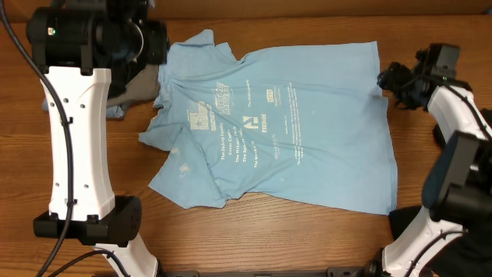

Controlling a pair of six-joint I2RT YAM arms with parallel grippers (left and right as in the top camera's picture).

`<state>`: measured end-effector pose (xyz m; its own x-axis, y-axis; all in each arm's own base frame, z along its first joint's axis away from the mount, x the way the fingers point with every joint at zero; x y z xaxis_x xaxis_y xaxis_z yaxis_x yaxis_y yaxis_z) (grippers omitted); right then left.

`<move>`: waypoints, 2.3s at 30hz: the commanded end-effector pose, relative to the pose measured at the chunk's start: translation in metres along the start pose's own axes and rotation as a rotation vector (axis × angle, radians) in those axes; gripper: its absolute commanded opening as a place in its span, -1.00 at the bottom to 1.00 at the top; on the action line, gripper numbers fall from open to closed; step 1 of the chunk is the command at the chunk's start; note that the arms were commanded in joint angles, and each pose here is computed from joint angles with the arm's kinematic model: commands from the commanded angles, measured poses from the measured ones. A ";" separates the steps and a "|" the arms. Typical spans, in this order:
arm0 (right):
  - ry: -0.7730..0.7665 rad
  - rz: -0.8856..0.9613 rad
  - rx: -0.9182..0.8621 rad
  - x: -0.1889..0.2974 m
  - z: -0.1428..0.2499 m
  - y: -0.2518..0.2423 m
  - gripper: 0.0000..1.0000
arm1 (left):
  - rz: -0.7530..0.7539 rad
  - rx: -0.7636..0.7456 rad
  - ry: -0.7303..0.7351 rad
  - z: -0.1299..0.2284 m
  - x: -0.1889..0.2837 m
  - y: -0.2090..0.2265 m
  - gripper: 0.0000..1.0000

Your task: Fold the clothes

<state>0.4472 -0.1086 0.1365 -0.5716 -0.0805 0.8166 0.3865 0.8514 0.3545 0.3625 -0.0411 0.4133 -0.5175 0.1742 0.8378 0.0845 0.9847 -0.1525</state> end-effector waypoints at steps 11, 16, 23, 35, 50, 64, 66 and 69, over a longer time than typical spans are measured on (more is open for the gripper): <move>0.081 0.003 0.072 -0.062 0.019 0.002 0.54 | 0.005 -0.014 0.085 0.011 -0.005 -0.009 -0.07; 0.139 -0.009 0.123 -0.078 0.038 0.016 0.22 | 0.008 -0.010 0.085 0.011 -0.005 -0.009 -0.07; 0.018 0.166 0.057 -0.074 0.016 0.001 -0.92 | 0.007 -0.011 0.087 0.012 -0.005 -0.009 -0.07; -0.125 0.027 -0.248 -0.022 -0.065 -0.060 -0.53 | 0.006 -0.010 0.093 0.012 -0.006 -0.009 0.01; -0.140 -0.046 -0.102 0.097 -0.073 -0.014 0.02 | -0.058 -0.025 0.260 0.021 -0.084 0.005 -0.23; 0.121 -0.192 0.048 0.160 0.001 0.088 0.04 | -0.032 -0.182 0.419 0.052 -0.288 -0.001 -0.72; 0.168 -0.194 0.096 0.158 0.013 0.099 0.03 | -0.033 -0.183 0.416 0.055 -0.306 0.001 -0.78; 0.198 -0.154 0.150 0.156 0.025 0.111 0.04 | -0.069 -0.157 0.391 0.055 -0.327 0.009 -0.89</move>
<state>0.3847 -0.0260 0.2859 -0.4585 -0.3187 0.8296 0.2369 0.8559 0.4597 0.4783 -0.0952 0.1255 -0.1603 0.1067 0.9813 0.2204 0.9729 -0.0698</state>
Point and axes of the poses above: each gripper's point midway between its finger pads, its own x axis back along the fingers, its own y axis along the line the jaws close on, z = x × y, the point moved 9 cm from there along x, back along the fingers, and after that the axes turned 2 degrees about x, right-handed, at the moved point
